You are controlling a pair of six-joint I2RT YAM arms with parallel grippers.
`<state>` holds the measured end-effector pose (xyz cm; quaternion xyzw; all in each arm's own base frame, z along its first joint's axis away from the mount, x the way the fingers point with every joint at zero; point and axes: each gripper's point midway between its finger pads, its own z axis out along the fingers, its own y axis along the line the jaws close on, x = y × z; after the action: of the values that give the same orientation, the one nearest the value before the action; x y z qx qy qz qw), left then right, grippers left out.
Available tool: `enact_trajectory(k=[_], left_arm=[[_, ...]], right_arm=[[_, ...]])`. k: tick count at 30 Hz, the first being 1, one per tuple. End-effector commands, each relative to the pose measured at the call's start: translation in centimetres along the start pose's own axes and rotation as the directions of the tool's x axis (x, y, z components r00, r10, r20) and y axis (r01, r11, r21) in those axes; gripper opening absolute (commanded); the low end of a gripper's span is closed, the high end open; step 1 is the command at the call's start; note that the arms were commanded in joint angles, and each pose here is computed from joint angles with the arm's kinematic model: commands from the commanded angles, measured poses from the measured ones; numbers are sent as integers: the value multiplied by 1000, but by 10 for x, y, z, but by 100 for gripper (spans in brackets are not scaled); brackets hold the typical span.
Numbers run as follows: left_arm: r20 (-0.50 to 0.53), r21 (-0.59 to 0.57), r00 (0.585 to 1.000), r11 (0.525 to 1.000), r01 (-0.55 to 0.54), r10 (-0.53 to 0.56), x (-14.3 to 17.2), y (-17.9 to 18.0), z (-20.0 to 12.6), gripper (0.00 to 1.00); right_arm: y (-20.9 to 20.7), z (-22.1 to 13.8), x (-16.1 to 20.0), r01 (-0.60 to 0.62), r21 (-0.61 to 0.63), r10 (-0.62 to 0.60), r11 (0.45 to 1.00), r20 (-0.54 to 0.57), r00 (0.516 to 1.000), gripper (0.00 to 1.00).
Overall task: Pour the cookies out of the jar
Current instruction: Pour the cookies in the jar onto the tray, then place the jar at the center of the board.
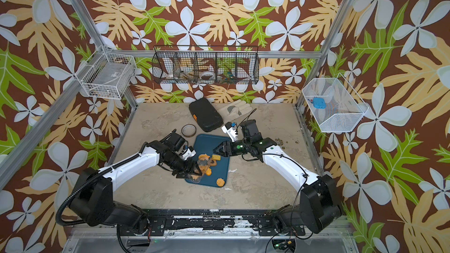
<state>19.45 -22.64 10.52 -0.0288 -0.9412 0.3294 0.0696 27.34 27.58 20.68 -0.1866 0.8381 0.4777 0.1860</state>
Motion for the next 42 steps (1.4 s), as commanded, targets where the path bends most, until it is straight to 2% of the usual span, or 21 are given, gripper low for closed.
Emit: enact_trajectory(k=[1,3,6,8,9,11,12,14,15,18,21,24,30,34,36,39,42], left_arm=[[23,11,1000,1000,-16,16,-2,-5,-3,48],[-17,35,1000,999,5,-4,3,-5,0,47],[8,-7,999,999,-41,41,-9,-10,-7,49],[-41,-10,999,1000,3,-3,4,4,4,47],[-39,11,999,1000,4,-3,3,-1,3,46],[58,10,997,999,-41,40,-18,-19,-12,47],[86,-26,995,999,-45,47,-25,-13,-15,48],[-9,-18,1000,1000,1,-1,-11,1,-4,45],[-24,-10,1000,1000,-15,15,-7,-4,-1,45],[39,-13,999,1000,-23,23,-12,-8,-5,46],[2,-9,1000,1000,-12,12,-5,-7,-2,45],[48,6,999,1000,-25,25,-10,-19,-15,46],[44,50,999,999,-21,19,2,-30,-23,46],[94,16,994,998,-61,59,8,-27,-36,46],[175,16,978,993,-116,112,-1,-33,-43,46],[296,0,926,970,-243,233,-12,-38,-54,45],[407,-20,838,920,-391,365,-16,-47,-65,45]], right_arm=[[5,-1,-4,42,-23,-42,999,13,999,55],[6,0,-3,42,-29,-42,999,7,999,55],[5,0,-2,43,-31,-43,999,4,999,55],[5,-1,-1,47,-30,-47,998,3,999,55],[4,-1,-1,47,-28,-47,998,3,999,55],[3,-2,1,44,-28,-43,999,3,999,55],[4,-1,2,44,-32,-44,999,3,999,55],[3,-1,2,43,-33,-43,999,-2,999,55],[3,-2,1,46,-30,-46,998,-2,999,55],[4,-4,0,50,-33,-50,998,7,999,55],[2,-5,1,47,-32,-47,998,2,999,55],[1,-6,0,50,-30,-50,998,6,999,55],[1,-6,-3,48,-32,-48,998,0,999,55],[1,-7,-7,51,-28,-51,998,-1,999,55],[2,-5,-8,40,-39,-41,998,-11,999,55],[13,-4,-9,43,-85,-47,995,-46,998,56],[27,-5,-11,87,-87,-94,992,-86,992,59]])
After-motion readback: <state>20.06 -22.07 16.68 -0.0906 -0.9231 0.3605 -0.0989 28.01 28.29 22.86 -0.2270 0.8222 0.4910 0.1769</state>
